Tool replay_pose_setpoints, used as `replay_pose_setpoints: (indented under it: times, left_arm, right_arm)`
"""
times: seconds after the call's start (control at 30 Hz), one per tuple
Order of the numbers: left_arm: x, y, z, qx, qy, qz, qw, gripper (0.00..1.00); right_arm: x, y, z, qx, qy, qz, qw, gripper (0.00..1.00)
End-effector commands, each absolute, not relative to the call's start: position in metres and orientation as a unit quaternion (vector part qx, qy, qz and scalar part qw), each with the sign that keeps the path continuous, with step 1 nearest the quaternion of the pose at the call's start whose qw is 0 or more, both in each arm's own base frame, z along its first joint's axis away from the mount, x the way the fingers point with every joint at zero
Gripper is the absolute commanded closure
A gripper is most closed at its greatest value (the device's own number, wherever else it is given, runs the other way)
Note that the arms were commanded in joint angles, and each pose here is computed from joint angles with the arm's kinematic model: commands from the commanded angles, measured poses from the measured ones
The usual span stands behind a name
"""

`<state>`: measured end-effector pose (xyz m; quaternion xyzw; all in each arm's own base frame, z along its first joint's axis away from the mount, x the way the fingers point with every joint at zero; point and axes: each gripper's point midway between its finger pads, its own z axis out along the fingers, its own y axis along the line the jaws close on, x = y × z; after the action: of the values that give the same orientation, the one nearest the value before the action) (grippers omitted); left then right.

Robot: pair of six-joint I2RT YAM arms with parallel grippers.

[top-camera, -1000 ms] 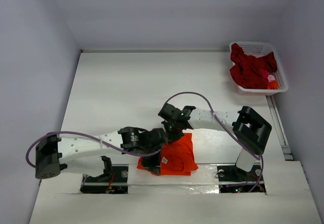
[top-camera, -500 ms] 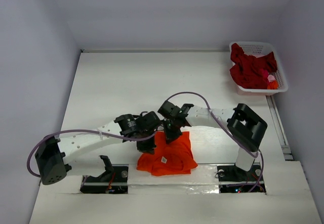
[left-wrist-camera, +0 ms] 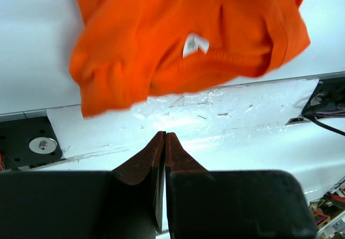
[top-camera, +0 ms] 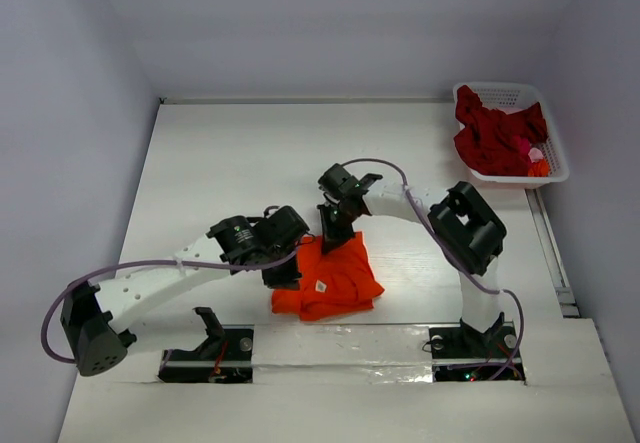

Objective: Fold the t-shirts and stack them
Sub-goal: Smooth out wrinkles on the folded tshirt

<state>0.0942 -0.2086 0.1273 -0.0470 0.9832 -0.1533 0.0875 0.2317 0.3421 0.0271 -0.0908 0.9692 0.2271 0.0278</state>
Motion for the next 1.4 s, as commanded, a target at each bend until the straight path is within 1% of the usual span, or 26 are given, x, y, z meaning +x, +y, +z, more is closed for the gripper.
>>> replay_pose_setpoints:
  times: [0.0,0.17,0.33,0.4,0.63,0.77,0.83,1.0,1.03,1.07,1.1,1.13,1.23,1.27,1.33,1.37]
  left_arm:
    - [0.098,-0.199,0.143,-0.06,0.98,-0.157,0.105,1.0]
    - [0.099,-0.192,0.146,-0.073,0.979,-0.158,0.109,1.0]
    - [0.1,-0.191,0.15,-0.076,0.978,-0.161,0.112,1.0]
    - [0.1,-0.191,0.15,-0.075,0.978,-0.162,0.111,1.0]
    - [0.104,-0.193,0.153,-0.071,0.977,-0.162,0.114,1.0]
    - [0.111,-0.194,0.159,-0.069,0.977,-0.16,0.125,1.0]
    - [0.115,-0.194,0.162,-0.069,0.976,-0.16,0.13,1.0]
    - [0.123,-0.197,0.161,-0.071,0.974,-0.164,0.137,1.0]
    - [0.124,-0.197,0.161,-0.071,0.974,-0.164,0.137,1.0]
    - [0.125,-0.199,0.162,-0.071,0.973,-0.167,0.139,1.0]
    - [0.126,-0.201,0.163,-0.07,0.973,-0.17,0.141,1.0]
    - [0.127,-0.202,0.165,-0.069,0.973,-0.171,0.142,1.0]
    - [0.133,-0.204,0.167,-0.068,0.972,-0.172,0.146,1.0]
    - [0.133,-0.205,0.167,-0.066,0.972,-0.171,0.146,1.0]
    - [0.137,-0.206,0.168,-0.067,0.972,-0.171,0.147,1.0]
    - [0.138,-0.207,0.169,-0.066,0.972,-0.172,0.147,1.0]
  right_arm:
    - [0.272,0.339,0.033,-0.101,0.968,0.22,0.062,1.0]
    - [0.304,0.334,0.045,-0.093,0.968,0.221,0.072,1.0]
    - [0.349,0.322,0.063,-0.068,0.965,0.237,0.087,1.0]
    - [0.357,0.319,0.062,-0.058,0.965,0.243,0.084,1.0]
    - [0.385,0.316,0.075,-0.055,0.965,0.231,0.114,1.0]
    - [0.398,0.318,0.106,-0.061,0.959,0.232,0.149,1.0]
    - [0.402,0.316,0.135,-0.064,0.953,0.235,0.18,1.0]
    - [0.381,0.304,0.165,-0.064,0.948,0.245,0.194,1.0]
    - [0.366,0.3,0.152,-0.065,0.953,0.238,0.175,1.0]
    - [0.361,0.296,0.161,-0.065,0.95,0.243,0.186,1.0]
    - [0.352,0.297,0.157,-0.069,0.951,0.242,0.181,1.0]
    - [0.334,0.293,0.139,-0.072,0.957,0.23,0.159,1.0]
    - [0.314,0.293,0.133,-0.076,0.955,0.238,0.158,1.0]
    - [0.297,0.291,0.117,-0.08,0.96,0.231,0.138,1.0]
    - [0.28,0.292,0.106,-0.081,0.962,0.228,0.127,1.0]
    - [0.278,0.295,0.106,-0.086,0.961,0.231,0.129,1.0]
